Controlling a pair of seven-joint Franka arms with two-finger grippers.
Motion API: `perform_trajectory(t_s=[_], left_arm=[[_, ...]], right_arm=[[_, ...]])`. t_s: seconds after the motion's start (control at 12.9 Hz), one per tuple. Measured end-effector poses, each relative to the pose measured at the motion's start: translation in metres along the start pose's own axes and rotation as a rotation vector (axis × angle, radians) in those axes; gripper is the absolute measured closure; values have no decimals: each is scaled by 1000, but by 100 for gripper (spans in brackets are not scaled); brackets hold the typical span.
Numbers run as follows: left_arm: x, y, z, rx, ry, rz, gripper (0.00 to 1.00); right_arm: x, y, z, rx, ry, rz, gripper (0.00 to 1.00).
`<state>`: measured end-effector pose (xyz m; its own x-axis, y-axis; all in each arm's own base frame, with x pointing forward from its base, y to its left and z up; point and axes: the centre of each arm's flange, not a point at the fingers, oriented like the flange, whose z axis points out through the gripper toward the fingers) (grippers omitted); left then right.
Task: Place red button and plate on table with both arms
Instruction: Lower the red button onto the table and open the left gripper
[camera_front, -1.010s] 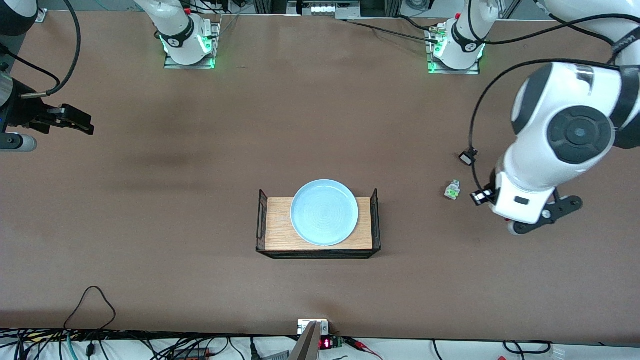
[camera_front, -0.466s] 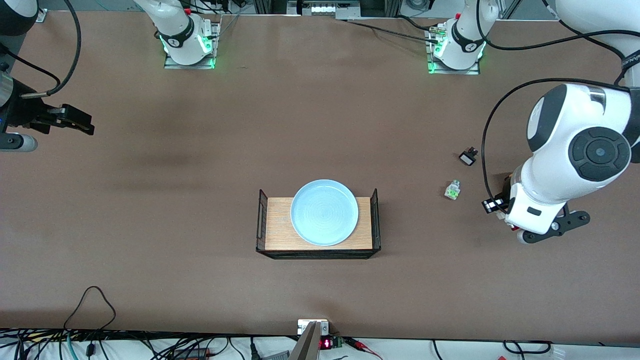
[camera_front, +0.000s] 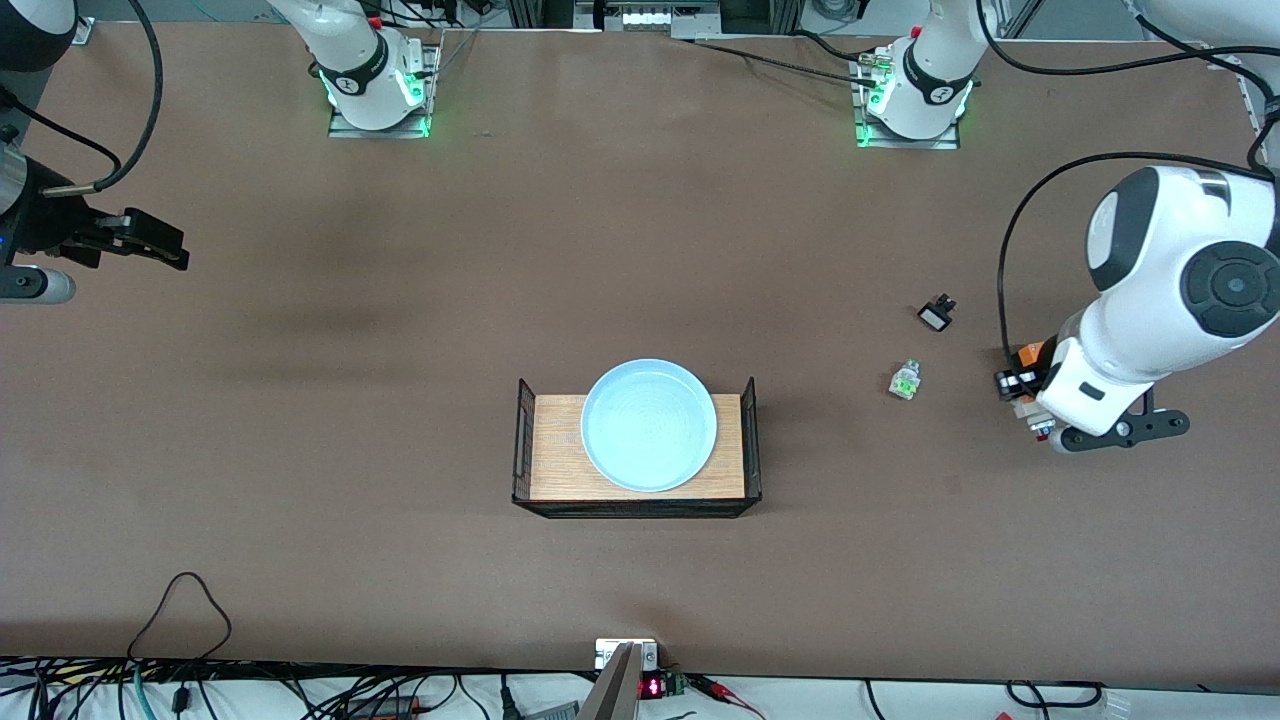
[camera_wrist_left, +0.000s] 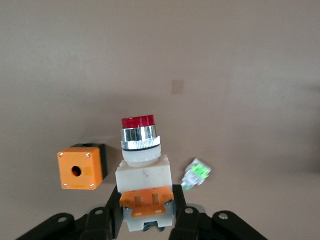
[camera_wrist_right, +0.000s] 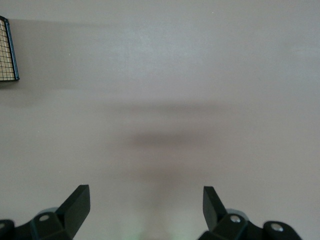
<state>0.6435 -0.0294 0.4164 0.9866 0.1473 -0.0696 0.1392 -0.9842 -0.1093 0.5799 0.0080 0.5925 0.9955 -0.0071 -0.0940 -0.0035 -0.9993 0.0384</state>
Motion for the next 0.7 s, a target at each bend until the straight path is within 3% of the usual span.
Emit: perform_trajectory(t_s=[0.31,0.7], left_arm=[[-20,-15,58,-38,-33,91,58],[-40,-45,129,-69,20,164,58]], right_arm=[[0,-1,0,0,0,-2,0],[0,-1,0,0,0,-1,0]])
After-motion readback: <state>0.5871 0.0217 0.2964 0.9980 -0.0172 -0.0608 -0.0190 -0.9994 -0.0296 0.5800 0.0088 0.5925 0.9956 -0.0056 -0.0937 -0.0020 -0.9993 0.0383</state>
